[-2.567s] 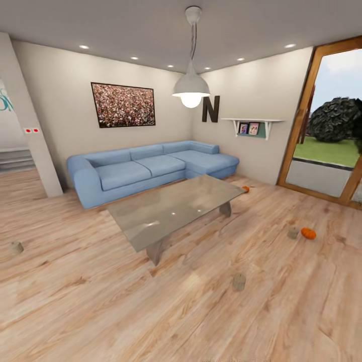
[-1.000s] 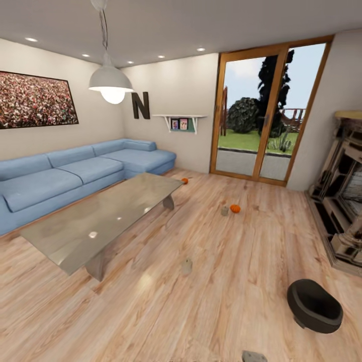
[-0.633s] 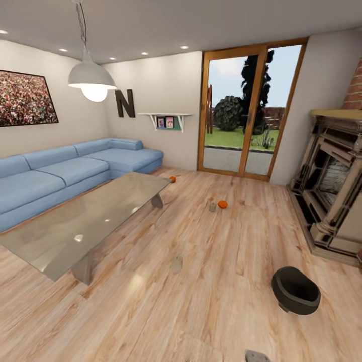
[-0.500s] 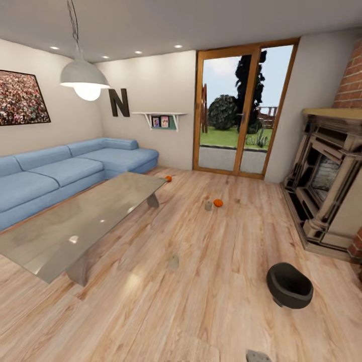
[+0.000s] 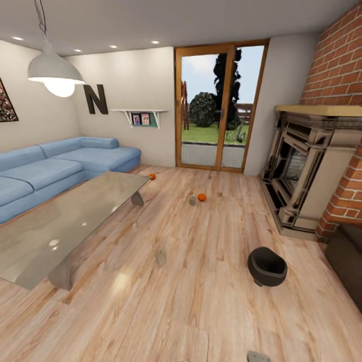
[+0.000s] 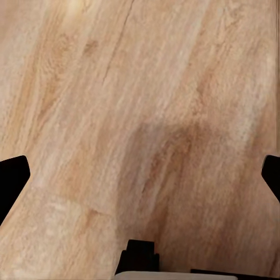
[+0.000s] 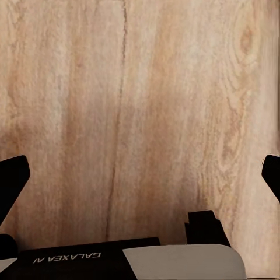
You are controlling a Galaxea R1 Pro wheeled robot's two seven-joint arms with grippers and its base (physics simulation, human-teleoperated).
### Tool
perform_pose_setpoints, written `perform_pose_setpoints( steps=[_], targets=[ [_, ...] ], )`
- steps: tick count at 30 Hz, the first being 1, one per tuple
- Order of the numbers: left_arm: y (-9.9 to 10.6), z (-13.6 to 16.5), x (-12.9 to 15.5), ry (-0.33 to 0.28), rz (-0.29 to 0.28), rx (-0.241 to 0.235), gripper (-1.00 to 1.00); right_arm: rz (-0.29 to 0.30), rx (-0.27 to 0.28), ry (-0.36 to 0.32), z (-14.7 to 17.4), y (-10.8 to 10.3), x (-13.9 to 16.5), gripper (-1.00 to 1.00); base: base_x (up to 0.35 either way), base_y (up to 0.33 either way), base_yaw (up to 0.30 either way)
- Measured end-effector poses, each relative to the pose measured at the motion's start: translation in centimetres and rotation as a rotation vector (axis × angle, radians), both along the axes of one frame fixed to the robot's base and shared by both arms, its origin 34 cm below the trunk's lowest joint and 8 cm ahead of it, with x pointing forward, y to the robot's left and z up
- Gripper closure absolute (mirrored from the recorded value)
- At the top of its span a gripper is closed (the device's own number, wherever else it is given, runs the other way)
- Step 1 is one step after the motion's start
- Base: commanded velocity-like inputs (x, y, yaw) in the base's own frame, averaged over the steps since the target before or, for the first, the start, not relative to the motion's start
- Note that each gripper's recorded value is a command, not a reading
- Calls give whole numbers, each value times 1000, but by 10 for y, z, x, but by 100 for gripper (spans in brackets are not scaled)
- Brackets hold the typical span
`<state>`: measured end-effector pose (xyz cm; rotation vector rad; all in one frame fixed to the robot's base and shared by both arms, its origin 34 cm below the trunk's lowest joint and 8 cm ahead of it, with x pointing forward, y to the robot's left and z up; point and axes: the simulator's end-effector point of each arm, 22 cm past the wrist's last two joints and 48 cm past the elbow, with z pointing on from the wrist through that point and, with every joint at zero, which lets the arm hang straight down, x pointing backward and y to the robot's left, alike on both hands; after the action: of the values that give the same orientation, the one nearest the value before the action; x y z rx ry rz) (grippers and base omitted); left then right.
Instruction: Place each of the two pumpkins and all three candles from the living room inside a cabinet in the living room (use any cabinet), then make sure every cabinet is closed, and position the cauldron so it is next to a table in the living room.
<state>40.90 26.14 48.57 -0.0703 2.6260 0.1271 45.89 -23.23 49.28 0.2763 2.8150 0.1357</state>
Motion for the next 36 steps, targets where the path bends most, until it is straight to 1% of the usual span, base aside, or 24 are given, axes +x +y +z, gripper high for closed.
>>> perform_pose_setpoints(
  steps=[18, 25, 36],
  targets=[
    [2, -6, -8, 22, 3, 3, -100, -2, -4, 25, -8, -3, -9, -100, -23, 34, -195],
    [2, -6, -6, 8, 2, 3, -100, -2, -3, 32, -10, -3, -11, -100, -44, 71, -230],
    [1, -8, -8, 14, 0, 3, -100, -3, -4, 41, -13, -4, -14, -100, -82, 46, -248]
  ],
)
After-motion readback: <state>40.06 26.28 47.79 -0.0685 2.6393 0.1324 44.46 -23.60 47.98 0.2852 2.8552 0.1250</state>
